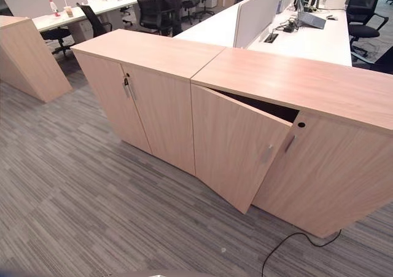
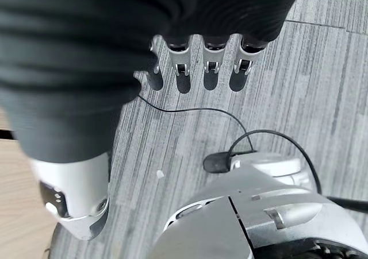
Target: Put the empty folder in the office cabinet
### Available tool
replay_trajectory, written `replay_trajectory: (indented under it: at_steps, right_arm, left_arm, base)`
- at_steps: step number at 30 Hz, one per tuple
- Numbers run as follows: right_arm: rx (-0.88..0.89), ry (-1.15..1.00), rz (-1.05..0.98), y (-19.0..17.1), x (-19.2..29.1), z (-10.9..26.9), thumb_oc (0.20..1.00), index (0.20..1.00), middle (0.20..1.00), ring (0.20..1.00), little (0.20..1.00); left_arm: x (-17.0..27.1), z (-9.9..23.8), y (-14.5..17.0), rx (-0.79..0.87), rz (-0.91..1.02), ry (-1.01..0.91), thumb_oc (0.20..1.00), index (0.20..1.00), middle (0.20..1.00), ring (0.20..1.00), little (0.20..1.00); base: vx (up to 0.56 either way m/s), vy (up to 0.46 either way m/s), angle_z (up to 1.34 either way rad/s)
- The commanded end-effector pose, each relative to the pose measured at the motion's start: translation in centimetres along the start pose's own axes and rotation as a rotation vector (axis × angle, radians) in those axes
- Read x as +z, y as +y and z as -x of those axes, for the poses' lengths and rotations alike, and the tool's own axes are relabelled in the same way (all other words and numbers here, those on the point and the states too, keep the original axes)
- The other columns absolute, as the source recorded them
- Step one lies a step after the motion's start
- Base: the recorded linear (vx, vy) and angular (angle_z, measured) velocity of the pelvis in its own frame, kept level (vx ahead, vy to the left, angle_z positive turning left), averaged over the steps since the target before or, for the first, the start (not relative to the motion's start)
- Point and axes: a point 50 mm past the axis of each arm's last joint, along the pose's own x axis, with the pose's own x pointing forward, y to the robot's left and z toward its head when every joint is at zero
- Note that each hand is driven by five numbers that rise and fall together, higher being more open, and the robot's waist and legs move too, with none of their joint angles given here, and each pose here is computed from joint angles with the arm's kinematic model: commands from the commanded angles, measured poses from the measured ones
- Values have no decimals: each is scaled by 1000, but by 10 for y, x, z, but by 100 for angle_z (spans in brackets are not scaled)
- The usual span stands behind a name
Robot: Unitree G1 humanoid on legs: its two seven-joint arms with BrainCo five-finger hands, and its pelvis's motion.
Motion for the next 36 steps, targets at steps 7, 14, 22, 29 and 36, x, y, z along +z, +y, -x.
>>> replay_trajectory:
  at_steps: [7,14,22,29,36]
  right_arm:
    - [57,-16,37,17,14,0,1000,1000,1000,1000,1000]
    - [81,-34,121,20,18,1,1000,1000,1000,1000,1000]
    - [99,-25,173,22,16,1,1000,1000,1000,1000,1000]
    - [93,-22,216,22,17,1,1000,1000,1000,1000,1000]
    - [68,-61,220,21,26,1,1000,1000,1000,1000,1000]
  left_arm:
    - [5,-3,9,-36,73,30,1000,1000,1000,1000,1000]
    - [11,-3,10,-77,20,-1,1000,1000,1000,1000,1000]
    - [6,-1,-4,-153,21,41,1000,1000,1000,1000,1000]
    - [21,-1,-13,-174,-35,-18,1000,1000,1000,1000,1000]
    - [44,0,-14,-123,-63,-133,1000,1000,1000,1000,1000]
  base:
    - [13,30,-13]
    - [15,23,-11]
    - [24,-2,-7]
    - [8,-1,-2]
    - [0,0,0]
